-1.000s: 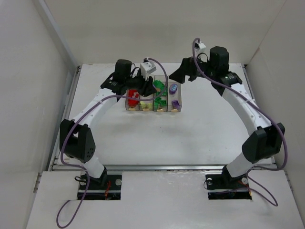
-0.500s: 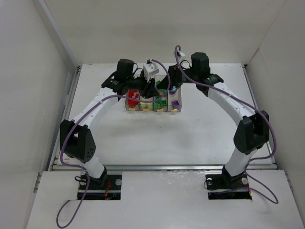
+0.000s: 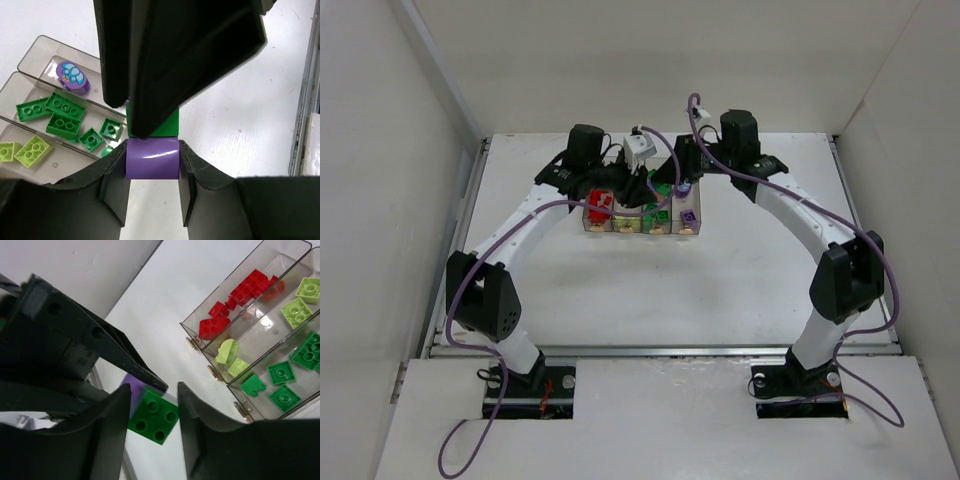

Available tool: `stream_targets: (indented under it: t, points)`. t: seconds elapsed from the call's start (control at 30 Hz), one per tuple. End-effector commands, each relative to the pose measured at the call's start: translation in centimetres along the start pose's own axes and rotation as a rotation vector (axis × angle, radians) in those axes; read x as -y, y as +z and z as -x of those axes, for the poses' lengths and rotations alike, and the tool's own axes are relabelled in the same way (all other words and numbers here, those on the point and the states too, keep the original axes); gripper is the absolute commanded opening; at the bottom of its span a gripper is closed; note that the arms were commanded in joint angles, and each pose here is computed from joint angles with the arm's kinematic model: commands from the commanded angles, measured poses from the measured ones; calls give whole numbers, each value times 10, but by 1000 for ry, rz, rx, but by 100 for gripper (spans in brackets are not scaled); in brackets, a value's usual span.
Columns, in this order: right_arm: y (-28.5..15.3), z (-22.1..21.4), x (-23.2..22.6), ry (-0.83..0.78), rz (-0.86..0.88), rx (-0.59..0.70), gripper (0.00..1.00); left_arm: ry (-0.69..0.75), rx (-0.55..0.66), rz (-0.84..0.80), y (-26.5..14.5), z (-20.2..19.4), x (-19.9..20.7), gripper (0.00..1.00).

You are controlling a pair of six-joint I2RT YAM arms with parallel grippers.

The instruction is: Sort the legos into containers by color

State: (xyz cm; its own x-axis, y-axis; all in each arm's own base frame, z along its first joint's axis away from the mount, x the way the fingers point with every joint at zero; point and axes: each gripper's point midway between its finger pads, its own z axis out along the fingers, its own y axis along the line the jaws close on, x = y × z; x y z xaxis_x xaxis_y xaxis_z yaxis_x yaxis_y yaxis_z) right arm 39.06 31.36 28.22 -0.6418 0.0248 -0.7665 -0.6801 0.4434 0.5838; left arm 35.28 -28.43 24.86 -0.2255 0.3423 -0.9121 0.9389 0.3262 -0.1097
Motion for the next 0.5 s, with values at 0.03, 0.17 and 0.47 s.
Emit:
stream_targets:
  t: [0.03,0.17,0.47]
  points:
    - [-3,5,-15,-26,63,5,54,93,91,3,-16,38,10,0]
    - [-1,-4,-15,-13,87,-21,69,82,87,14,-15,35,7,0]
    - [0,-13,-17,11,121,-51,44,81,80,41,-16,34,3,0]
